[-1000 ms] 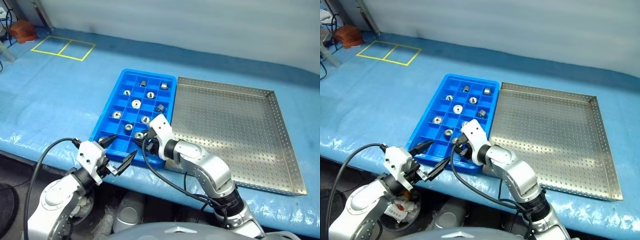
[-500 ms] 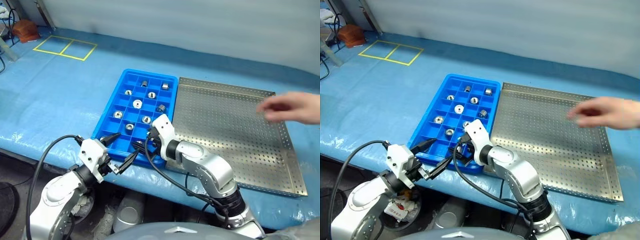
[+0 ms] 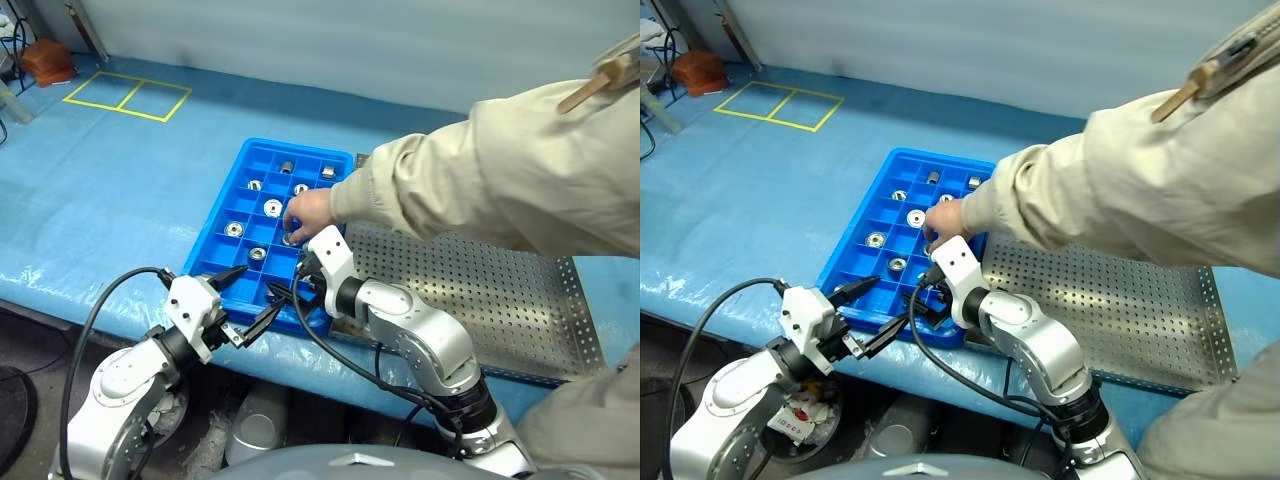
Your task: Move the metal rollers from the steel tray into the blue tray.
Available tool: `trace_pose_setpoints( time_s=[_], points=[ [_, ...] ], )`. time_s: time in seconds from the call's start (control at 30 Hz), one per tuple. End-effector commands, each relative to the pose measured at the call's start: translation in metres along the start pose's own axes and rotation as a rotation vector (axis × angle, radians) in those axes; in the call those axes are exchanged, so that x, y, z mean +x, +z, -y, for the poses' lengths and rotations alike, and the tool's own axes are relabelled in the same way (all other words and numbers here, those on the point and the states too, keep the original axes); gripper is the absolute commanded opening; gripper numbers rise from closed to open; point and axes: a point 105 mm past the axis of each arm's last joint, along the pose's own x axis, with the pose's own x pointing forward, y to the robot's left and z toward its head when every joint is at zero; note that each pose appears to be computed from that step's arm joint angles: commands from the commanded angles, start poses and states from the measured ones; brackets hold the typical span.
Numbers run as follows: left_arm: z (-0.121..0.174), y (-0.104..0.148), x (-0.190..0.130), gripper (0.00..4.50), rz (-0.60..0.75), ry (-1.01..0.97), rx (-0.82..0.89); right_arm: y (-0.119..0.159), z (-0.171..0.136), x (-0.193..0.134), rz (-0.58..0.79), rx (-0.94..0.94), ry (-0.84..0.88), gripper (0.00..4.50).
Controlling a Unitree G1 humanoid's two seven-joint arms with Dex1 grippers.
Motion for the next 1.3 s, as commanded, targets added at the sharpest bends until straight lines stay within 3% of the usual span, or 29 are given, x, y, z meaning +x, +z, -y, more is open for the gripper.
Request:
trace_pose_setpoints(
  time_s=[0.03, 1.3],
  points=[
    [0.0025, 0.0052, 0.0029, 4.50, 0.020, -0.023, 0.016, 0.0148, -0.0063, -0.0033, 0.055, -0.024, 0.017, 4.41],
    [0.0066, 0.0054, 0.0100, 4.50, 0.013, -0.055, 0.015, 0.0138, -0.0099, -0.0028, 0.052, -0.024, 0.015, 4.41]
  ],
)
